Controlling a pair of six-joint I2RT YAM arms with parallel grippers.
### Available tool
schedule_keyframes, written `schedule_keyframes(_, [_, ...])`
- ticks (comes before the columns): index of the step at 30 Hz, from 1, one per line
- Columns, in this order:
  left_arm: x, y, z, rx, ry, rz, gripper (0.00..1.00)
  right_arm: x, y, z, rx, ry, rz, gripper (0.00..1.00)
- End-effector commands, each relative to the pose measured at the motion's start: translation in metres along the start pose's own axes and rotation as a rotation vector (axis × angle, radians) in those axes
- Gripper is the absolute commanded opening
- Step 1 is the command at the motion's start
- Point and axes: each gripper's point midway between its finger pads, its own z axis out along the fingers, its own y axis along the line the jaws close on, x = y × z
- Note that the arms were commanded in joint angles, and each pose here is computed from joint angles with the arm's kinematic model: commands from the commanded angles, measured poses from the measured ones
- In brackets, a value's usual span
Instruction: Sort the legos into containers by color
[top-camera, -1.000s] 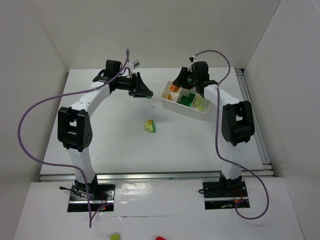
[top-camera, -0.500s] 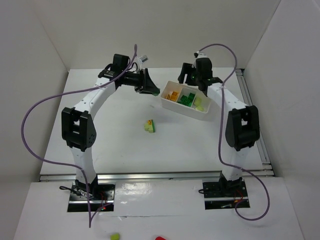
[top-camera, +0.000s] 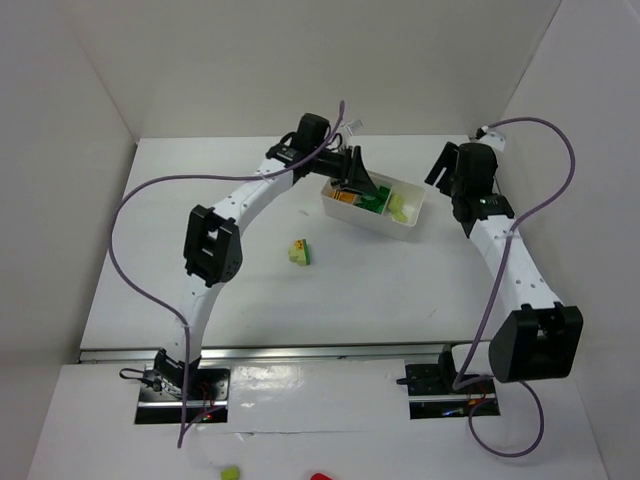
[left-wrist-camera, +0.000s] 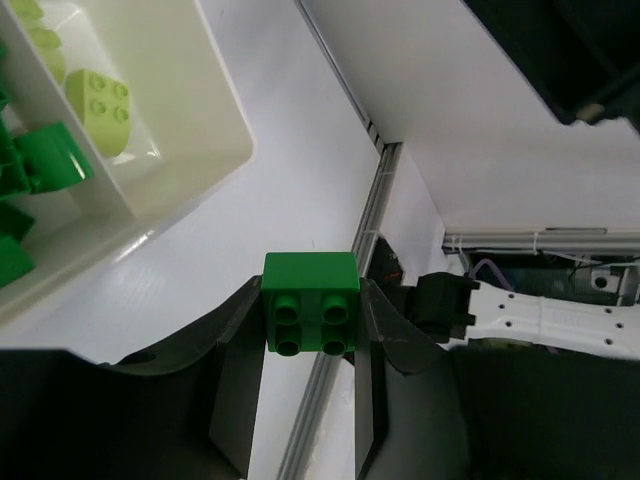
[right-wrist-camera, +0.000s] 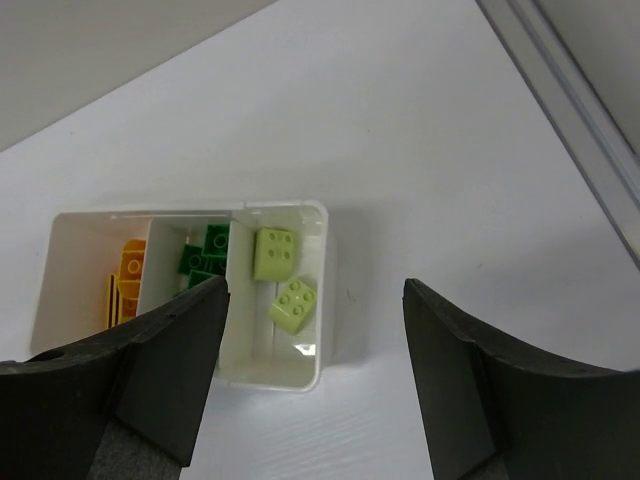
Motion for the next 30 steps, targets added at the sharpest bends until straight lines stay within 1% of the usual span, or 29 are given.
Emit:
schedule_keyframes(1, [-0.02,-0.004,0.021,0.063,-0.057,-0.012,0.0,-0.011,-0.013,-0.026,0.05,-0.053,0.044,0.77])
schedule_keyframes(4, [-0.03,-0.002,0.032,0.075,-0.083,-0.007,0.0,-0.018,-0.025,-0.038,0.087,-0.076,0.042,0.79])
schedule_keyframes(5, [-0.027,0.01,0.04,0.081,-0.071,-0.027,0.0,-0.015,-0.029,-0.039,0.108,-0.066,0.036,0.79])
schedule_keyframes(7, [-0.03,0.006,0.049,0.119,-0.087,-0.034,0.0,-0.021,-0.032,-0.047,0.113,-0.085,0.032,0.79])
schedule_keyframes(8, [-0.026,0.009,0.059,0.13,-0.08,-0.044,0.0,-0.015,-0.037,-0.046,0.129,-0.068,0.029,0.79])
schedule_keyframes(11, [-0.028,0.007,0.069,0.17,-0.089,-0.056,0.0,-0.019,-0.038,-0.053,0.124,-0.08,0.034,0.79])
schedule_keyframes(12, [-0.023,0.01,0.077,0.163,-0.084,-0.063,0.0,-0.013,-0.04,-0.052,0.131,-0.064,0.037,0.79])
schedule_keyframes(14, [-0.028,0.019,0.082,0.142,-0.115,-0.073,0.0,-0.012,-0.039,-0.056,0.123,-0.06,0.046,0.79])
schedule_keyframes(15, [-0.033,0.018,0.081,0.136,-0.132,-0.066,0.0,-0.01,-0.038,-0.056,0.118,-0.049,0.043,0.79])
schedule_keyframes(16, [-0.039,0.022,0.082,0.104,-0.164,-0.063,0.0,-0.012,-0.036,-0.059,0.105,-0.054,0.046,0.79])
schedule_keyframes(18, [-0.039,0.033,0.083,0.053,-0.173,-0.091,0.0,-0.008,-0.037,-0.058,0.109,-0.047,0.053,0.79])
schedule_keyframes(19, [-0.04,0.035,0.083,0.043,-0.184,-0.092,0.01,-0.008,-0.037,-0.058,0.109,-0.047,0.053,0.8])
schedule_keyframes(20, [-0.04,0.038,0.083,0.028,-0.188,-0.102,0.06,-0.008,-0.037,-0.058,0.109,-0.047,0.053,0.8])
schedule_keyframes(21, [-0.042,0.04,0.078,0.018,-0.19,-0.113,0.09,-0.008,-0.037,-0.058,0.109,-0.047,0.053,0.8])
schedule_keyframes(22, [-0.043,0.045,0.078,-0.003,-0.199,-0.113,0.09,-0.007,-0.036,-0.058,0.1,-0.043,0.053,0.8])
schedule_keyframes(24, [-0.044,0.047,0.071,-0.02,-0.207,-0.125,0.17,-0.007,-0.036,-0.058,0.1,-0.043,0.053,0.8])
schedule_keyframes(26, [-0.048,0.058,0.068,-0.051,-0.232,-0.127,0.23,-0.004,-0.034,-0.055,0.094,-0.031,0.05,0.8])
schedule_keyframes(27, [-0.047,0.06,0.068,-0.064,-0.23,-0.138,0.21,-0.004,-0.034,-0.055,0.094,-0.031,0.05,0.8])
schedule_keyframes(30, [-0.053,0.068,0.064,-0.087,-0.256,-0.143,0.21,-0.007,-0.03,-0.056,0.074,-0.031,0.053,0.8])
